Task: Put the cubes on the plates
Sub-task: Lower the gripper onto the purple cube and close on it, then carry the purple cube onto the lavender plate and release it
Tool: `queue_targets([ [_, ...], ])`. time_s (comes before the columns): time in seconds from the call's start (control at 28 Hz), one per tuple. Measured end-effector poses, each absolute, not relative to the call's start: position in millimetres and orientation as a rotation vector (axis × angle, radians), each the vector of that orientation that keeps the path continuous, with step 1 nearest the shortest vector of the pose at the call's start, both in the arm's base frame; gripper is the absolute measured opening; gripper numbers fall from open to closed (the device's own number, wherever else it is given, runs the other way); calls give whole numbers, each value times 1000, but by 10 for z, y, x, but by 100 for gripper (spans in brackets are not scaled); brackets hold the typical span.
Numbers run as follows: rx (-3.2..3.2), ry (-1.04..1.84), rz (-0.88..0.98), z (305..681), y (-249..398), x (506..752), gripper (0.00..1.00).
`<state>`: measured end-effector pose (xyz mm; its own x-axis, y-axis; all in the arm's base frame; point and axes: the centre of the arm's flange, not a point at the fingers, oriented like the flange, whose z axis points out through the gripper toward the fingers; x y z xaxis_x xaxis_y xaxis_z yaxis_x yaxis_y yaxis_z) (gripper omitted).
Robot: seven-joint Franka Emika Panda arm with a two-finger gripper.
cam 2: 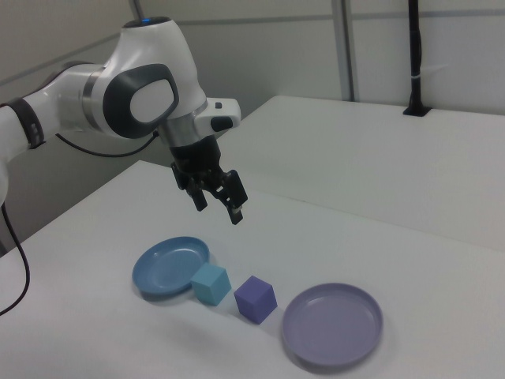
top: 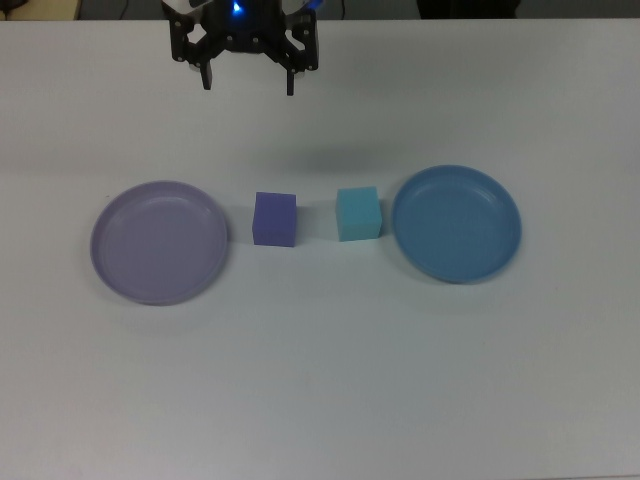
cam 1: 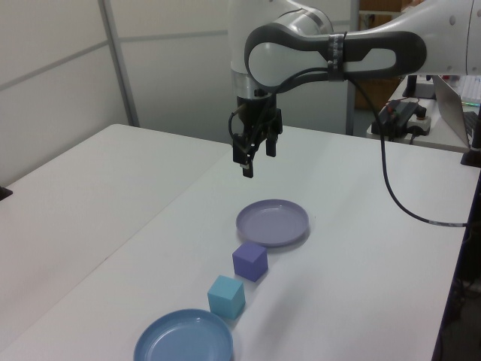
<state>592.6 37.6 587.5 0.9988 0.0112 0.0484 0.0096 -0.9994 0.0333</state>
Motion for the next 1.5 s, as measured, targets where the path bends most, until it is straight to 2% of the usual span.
queue_targets([
  [0.14, 3108, 27, 38, 5752, 387, 5943, 100],
  [0.32, 3111, 32, -68, 5305, 388, 6091, 100],
  [0.54, 3121, 31, -69, 4883, 398, 6281, 100],
  [0.93, 3064, -34, -51, 3770, 563, 6441, 100],
  [1.25, 3025, -21, -26, 3430, 589, 6524, 100],
  [1.39, 3012, -7, -31, 3365, 577, 6532, 89],
  [1.46, 3010, -5, -34, 3341, 578, 6533, 81],
  [1.5, 3010, -4, -36, 3328, 580, 6533, 74],
])
